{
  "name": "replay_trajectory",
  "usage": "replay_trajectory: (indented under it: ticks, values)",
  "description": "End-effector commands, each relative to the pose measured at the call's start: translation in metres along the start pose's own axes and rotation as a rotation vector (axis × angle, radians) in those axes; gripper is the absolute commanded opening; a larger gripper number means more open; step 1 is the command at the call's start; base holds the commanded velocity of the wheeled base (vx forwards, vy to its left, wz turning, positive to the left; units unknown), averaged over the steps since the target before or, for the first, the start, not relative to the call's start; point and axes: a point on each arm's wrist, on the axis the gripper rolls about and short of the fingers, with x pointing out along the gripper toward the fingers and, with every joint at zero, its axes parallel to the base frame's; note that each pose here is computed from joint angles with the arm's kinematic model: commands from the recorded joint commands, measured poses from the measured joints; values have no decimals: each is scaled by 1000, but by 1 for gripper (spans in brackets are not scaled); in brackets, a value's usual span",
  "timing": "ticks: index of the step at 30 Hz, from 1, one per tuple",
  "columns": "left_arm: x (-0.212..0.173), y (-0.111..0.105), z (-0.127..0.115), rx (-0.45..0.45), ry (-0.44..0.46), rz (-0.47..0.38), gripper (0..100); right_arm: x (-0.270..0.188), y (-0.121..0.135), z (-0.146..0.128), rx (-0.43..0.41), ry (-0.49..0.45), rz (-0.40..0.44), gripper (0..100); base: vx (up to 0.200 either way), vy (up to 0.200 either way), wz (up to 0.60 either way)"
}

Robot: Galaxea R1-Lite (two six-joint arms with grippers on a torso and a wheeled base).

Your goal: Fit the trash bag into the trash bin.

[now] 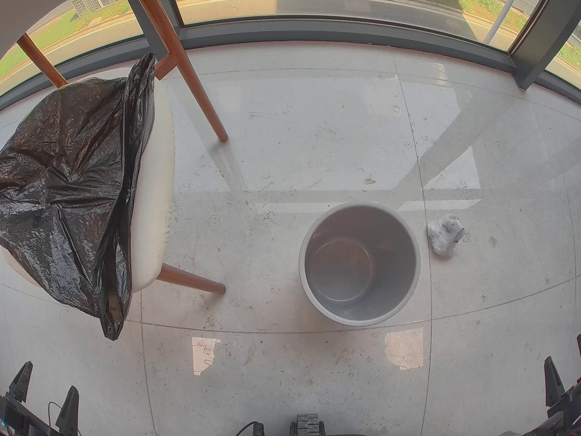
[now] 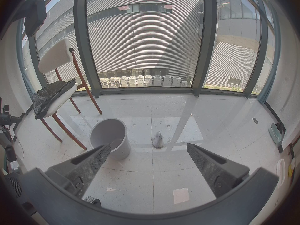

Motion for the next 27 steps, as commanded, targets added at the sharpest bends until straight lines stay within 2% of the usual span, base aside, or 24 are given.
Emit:
replay_trajectory:
  ticks: [1,17,19,21,27]
  values:
    - [0,0,-4,2,-4,-1,100,1,0,-5,-1,12,0,100,0,0,0]
    - [0,0,-3,5,-18,-4,100,1,0,-5,6,12,0,100,0,0,0]
    - [0,0,1,5,-51,-1,100,1,0,-5,6,12,0,100,0,0,0]
    - [-1,0,10,7,-148,-7,100,1,0,-5,7,12,-2,100,0,0,0]
    - [-2,0,12,9,-167,-4,100,1,0,-5,7,13,-2,100,0,0,0]
